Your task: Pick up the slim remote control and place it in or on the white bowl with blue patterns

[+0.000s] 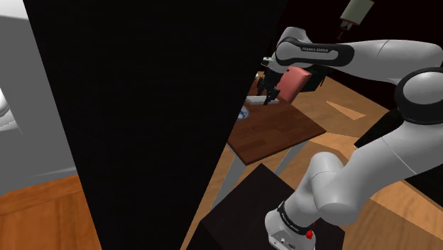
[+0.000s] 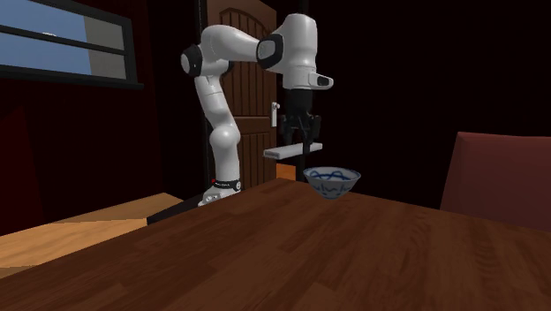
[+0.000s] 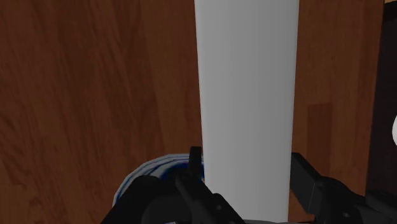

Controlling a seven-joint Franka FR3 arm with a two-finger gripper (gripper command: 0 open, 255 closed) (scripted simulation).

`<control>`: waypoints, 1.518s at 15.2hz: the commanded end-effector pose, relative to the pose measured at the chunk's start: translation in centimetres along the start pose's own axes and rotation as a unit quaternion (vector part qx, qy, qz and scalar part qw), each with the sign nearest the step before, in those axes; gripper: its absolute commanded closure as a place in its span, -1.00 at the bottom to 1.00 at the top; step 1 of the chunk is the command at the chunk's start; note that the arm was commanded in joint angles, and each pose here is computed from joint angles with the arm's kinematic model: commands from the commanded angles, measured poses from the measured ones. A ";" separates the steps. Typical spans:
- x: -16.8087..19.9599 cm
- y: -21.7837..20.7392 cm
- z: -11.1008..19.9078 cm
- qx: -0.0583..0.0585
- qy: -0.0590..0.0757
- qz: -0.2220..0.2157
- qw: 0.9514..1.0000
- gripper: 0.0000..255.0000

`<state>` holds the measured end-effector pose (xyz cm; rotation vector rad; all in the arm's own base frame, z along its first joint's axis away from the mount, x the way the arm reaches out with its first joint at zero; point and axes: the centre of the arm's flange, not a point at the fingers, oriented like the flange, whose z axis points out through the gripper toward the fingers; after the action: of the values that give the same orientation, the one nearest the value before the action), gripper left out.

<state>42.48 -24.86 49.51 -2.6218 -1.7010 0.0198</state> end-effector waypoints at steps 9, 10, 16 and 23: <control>12.4 3.7 0.1 0.000 0.000 0.001 1.000 1.00; 12.4 3.7 0.6 0.000 0.000 0.001 1.000 1.00; 12.4 3.8 3.8 0.000 0.000 0.001 1.000 1.00; 12.4 3.9 7.2 0.000 0.000 0.001 1.000 1.00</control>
<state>50.88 -15.03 42.61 -2.6226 -1.6991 0.0196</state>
